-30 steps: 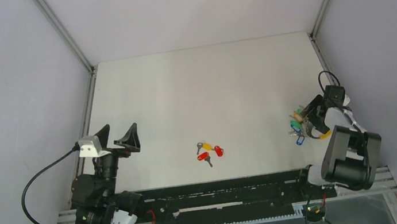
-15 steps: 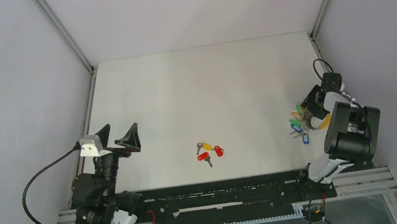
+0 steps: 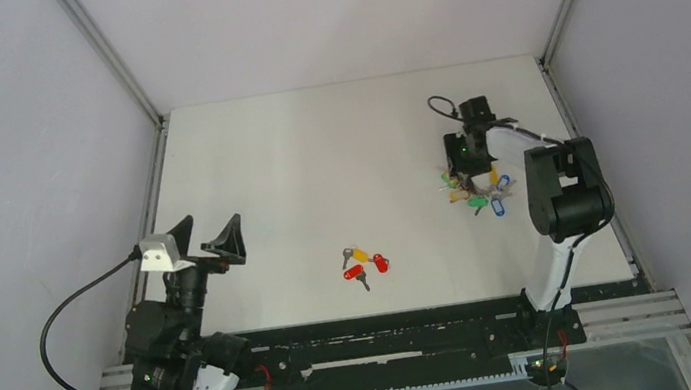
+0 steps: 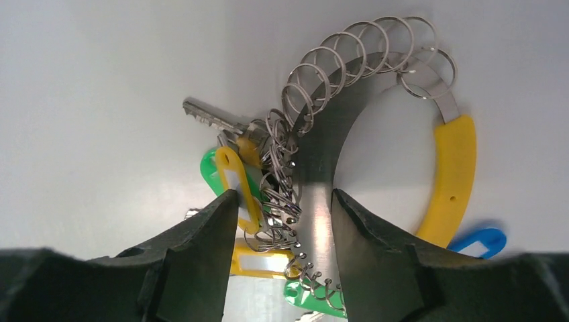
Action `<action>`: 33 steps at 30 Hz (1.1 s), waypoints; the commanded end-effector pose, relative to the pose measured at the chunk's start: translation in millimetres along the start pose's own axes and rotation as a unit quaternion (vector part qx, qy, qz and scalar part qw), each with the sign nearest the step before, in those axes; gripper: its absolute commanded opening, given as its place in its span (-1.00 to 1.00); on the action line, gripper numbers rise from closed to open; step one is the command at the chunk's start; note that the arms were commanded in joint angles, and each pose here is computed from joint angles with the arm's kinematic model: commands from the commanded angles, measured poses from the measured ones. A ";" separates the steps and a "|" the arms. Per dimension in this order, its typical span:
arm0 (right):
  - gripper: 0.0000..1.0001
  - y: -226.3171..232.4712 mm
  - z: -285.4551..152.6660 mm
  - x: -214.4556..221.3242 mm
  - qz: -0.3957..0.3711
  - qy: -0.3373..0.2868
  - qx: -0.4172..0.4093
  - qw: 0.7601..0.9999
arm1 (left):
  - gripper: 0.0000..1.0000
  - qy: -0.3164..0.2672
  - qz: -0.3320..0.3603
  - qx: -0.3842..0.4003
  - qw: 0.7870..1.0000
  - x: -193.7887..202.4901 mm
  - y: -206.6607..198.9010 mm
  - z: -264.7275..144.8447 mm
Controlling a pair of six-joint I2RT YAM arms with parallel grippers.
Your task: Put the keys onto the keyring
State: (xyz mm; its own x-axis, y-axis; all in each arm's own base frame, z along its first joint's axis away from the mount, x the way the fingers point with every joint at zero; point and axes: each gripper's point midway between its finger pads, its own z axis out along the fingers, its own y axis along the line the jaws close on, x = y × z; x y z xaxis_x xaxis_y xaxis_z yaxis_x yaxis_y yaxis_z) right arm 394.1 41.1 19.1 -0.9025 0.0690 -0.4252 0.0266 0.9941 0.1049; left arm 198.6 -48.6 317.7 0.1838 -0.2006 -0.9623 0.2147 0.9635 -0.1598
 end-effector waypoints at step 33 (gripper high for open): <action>-0.10 4.2 -22.1 -14.5 -0.081 0.003 0.020 0.997 | 0.99 0.020 0.013 0.032 0.999 0.0 -13.9 13.4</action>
State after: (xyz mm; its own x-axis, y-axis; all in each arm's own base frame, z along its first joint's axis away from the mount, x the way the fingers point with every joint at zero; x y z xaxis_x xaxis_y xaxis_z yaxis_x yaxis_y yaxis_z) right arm 369.0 35.2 34.6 -0.9317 -0.0452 -0.3605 -0.0475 0.9989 -0.0025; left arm 210.3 -58.7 305.1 0.1212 -0.1687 -0.9782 0.2332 0.9627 -0.1371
